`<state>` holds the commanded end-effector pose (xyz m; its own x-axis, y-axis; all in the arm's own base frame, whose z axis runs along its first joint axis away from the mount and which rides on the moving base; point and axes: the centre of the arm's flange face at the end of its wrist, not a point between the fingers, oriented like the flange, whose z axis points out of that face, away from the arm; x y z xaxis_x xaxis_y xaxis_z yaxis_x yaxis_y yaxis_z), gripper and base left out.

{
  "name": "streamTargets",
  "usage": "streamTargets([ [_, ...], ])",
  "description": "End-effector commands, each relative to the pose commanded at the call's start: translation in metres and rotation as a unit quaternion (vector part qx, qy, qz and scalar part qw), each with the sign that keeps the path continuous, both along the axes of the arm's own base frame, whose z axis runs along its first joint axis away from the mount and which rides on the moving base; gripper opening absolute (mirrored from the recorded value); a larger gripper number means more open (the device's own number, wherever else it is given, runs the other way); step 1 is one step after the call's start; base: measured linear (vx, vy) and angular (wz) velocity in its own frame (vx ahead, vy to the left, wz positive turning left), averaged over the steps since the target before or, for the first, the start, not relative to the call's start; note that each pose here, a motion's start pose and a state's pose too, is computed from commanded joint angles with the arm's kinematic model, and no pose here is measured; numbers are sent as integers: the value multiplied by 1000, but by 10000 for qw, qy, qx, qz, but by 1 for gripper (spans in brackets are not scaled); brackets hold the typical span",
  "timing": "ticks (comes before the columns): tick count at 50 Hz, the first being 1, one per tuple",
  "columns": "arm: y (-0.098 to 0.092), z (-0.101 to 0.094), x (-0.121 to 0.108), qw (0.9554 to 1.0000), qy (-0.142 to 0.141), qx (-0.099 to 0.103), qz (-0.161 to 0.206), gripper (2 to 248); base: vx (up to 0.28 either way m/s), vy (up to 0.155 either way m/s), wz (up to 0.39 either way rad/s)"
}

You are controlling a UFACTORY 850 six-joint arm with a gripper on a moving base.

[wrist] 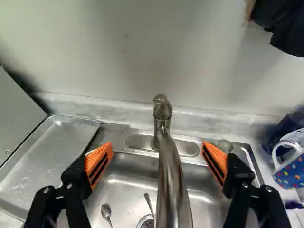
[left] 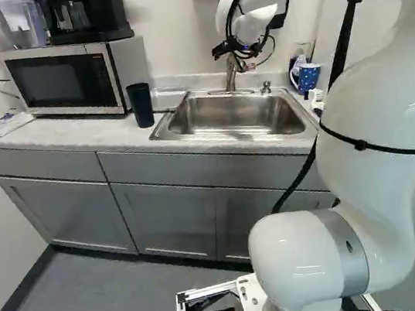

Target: Rinse the cup and place it in the tray

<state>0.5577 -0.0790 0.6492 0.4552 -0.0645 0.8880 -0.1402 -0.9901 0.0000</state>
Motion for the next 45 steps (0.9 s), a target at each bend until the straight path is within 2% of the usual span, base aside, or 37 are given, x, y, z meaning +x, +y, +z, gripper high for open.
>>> streamTargets([
  [28,32,-1,35,9995,-45,-5,310,247,0,0,0],
  [45,39,-1,60,9991,-167,-17,377,247,0,0,0],
])
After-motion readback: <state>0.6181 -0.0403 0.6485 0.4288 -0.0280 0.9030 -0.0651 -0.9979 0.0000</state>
